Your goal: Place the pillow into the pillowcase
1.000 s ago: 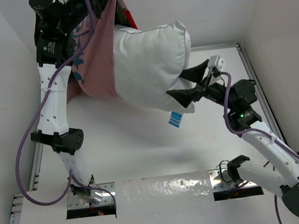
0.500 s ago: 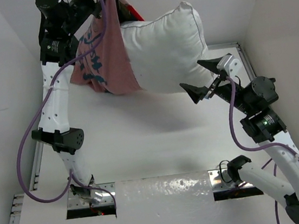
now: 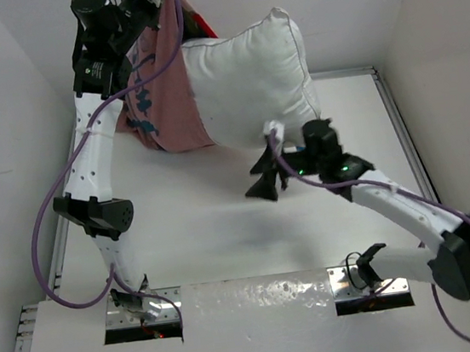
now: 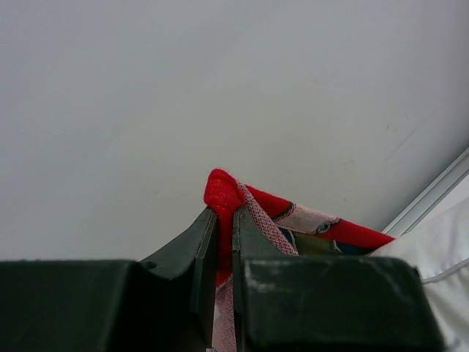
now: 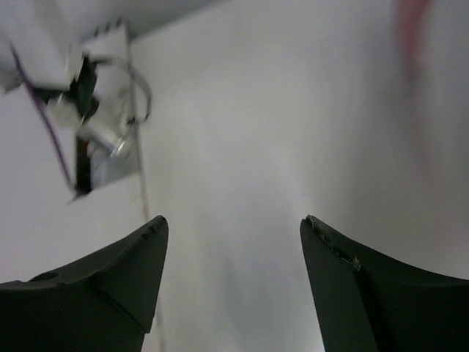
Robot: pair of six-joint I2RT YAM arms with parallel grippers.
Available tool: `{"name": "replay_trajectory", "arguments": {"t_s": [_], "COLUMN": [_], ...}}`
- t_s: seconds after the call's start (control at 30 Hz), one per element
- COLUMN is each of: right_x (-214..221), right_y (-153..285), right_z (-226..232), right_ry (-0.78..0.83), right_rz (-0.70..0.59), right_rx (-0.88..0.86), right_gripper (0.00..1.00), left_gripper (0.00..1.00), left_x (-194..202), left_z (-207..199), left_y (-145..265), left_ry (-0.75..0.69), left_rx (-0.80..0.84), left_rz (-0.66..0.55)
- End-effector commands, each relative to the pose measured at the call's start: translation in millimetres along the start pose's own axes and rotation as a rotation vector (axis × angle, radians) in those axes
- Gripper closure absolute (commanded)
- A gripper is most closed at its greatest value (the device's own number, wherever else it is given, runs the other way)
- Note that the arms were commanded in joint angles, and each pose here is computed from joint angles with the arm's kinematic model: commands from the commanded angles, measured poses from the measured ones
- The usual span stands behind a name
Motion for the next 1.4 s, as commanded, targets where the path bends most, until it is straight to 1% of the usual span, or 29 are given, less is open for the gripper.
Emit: {"name": "replay_trajectory", "arguments": {"t_s": [0.0, 0.03, 0.07, 0.1, 0.13, 0.17, 0.2, 0.23, 0.27, 0.3, 0.33, 0.37, 0.4, 0.43, 0.47, 0.53, 0.6, 0.67, 0.73, 0.83, 1.0, 1.1, 1.13, 1.17, 1.2, 1.23, 1.27, 1.33, 1.37], "right_x": [45, 52, 56, 71, 83, 89, 83, 106, 108, 98, 110, 109, 93, 107, 89, 87, 89, 93, 93, 81, 89, 78, 85, 71, 84, 82, 66, 69, 53], "right_y": [-33, -39, -45, -50, -53, -55, -61, -61, -64, -70, -80, -92, -92, -100, -98, -101, -109, -122, -128, -129, -128, -119, -121, -119, -125, -128, -133, -140, -144], "right_z": [44, 39, 35, 38, 27, 23, 17, 14, 10, 3, -1, -19, -29, -41, -61, -75, -98, -120, -130, -150, -189, -215, -223, -238, -245, -250, -257, -264, -266], "right_ry": [-0.049, -0.019, 0.021, 0.024, -0.005, -0.007, 0.023, -0.014, -0.016, -0.003, -0.047, -0.135, -0.113, -0.261, -0.251, -0.303, -0.271, -0.270, -0.252, -0.201, -0.167, -0.165, -0.216, -0.205, -0.254, -0.246, -0.197, -0.185, -0.150], "right_rz": [0.123, 0.161, 0.167, 0.181, 0.192, 0.169, 0.080, 0.099, 0.075, 0.013, 0.038, 0.032, -0.020, -0.024, -0.171, -0.289, -0.386, -0.430, -0.476, -0.640, -0.659, -0.713, -0.723, -0.771, -0.767, -0.778, -0.806, -0.813, -0.844], "right_rx": [-0.187, -0.115, -0.080, -0.052, 0.065, 0.104, 0.139, 0.185, 0.199, 0.214, 0.180, 0.187, 0.188, 0.197, 0.205, 0.212, 0.271, 0.314, 0.330, 0.375, 0.432, 0.466, 0.459, 0.449, 0.428, 0.403, 0.356, 0.330, 0.288], "right_gripper": [0.28, 0.28, 0.23, 0.22, 0.21, 0.20, 0.19, 0.18, 0.18, 0.16, 0.15, 0.14, 0.14, 0.14, 0.14, 0.13, 0.11, 0.11, 0.11, 0.10, 0.10, 0.09, 0.09, 0.09, 0.09, 0.09, 0.08, 0.08, 0.08], "left_gripper": [1.00, 1.00, 1.00, 1.00, 1.00, 1.00, 1.00, 1.00, 1.00, 1.00, 1.00, 1.00, 1.00, 1.00, 1.00, 1.00, 1.00, 1.00, 1.00, 1.00, 1.00, 1.00, 1.00, 1.00, 1.00, 1.00, 1.00, 1.00, 1.00], "left_x": [-95, -96, -96, -95, -96, -96, -95, -96, -96, -97, -98, -101, -102, -103, -105, -109, -116, -124, -130, -140, -154, -157, -158, -160, -162, -164, -168, -174, -176], "left_z": [36, 36, 36, 36, 37, 37, 37, 37, 37, 36, 36, 36, 36, 36, 37, 37, 37, 37, 37, 38, 33, 36, 37, 38, 37, 37, 36, 35, 34], "left_y": [29, 29, 30, 29, 30, 29, 29, 28, 29, 29, 29, 31, 31, 32, 33, 36, 41, 45, 48, 56, 66, 69, 70, 72, 74, 76, 79, 83, 84], "left_ry": [-0.139, -0.141, -0.140, -0.139, -0.137, -0.131, -0.126, -0.121, -0.119, -0.116, -0.109, -0.110, -0.111, -0.108, -0.105, -0.103, -0.104, -0.101, -0.097, -0.098, -0.081, -0.058, -0.045, -0.038, -0.027, -0.024, -0.023, -0.013, -0.015], "left_rx": [-0.181, -0.181, -0.180, -0.181, -0.185, -0.187, -0.188, -0.183, -0.182, -0.176, -0.174, -0.175, -0.175, -0.178, -0.185, -0.186, -0.185, -0.180, -0.181, -0.186, -0.142, -0.170, -0.173, -0.183, -0.179, -0.179, -0.172, -0.162, -0.154], "left_rz": [-0.301, -0.301, -0.299, -0.297, -0.301, -0.299, -0.299, -0.303, -0.305, -0.310, -0.314, -0.318, -0.320, -0.321, -0.326, -0.335, -0.354, -0.379, -0.396, -0.422, -0.460, -0.473, -0.474, -0.473, -0.479, -0.479, -0.491, -0.507, -0.512]}}
Point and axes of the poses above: each gripper's point midway between its finger pads, its own y axis back along the fingers, its own z axis along the line the jaws close on, x = y × z, the point moved 6 cm from there along y, back along the fingers, and after that the axes turned 6 degrees about y, right-handed, at the moved point
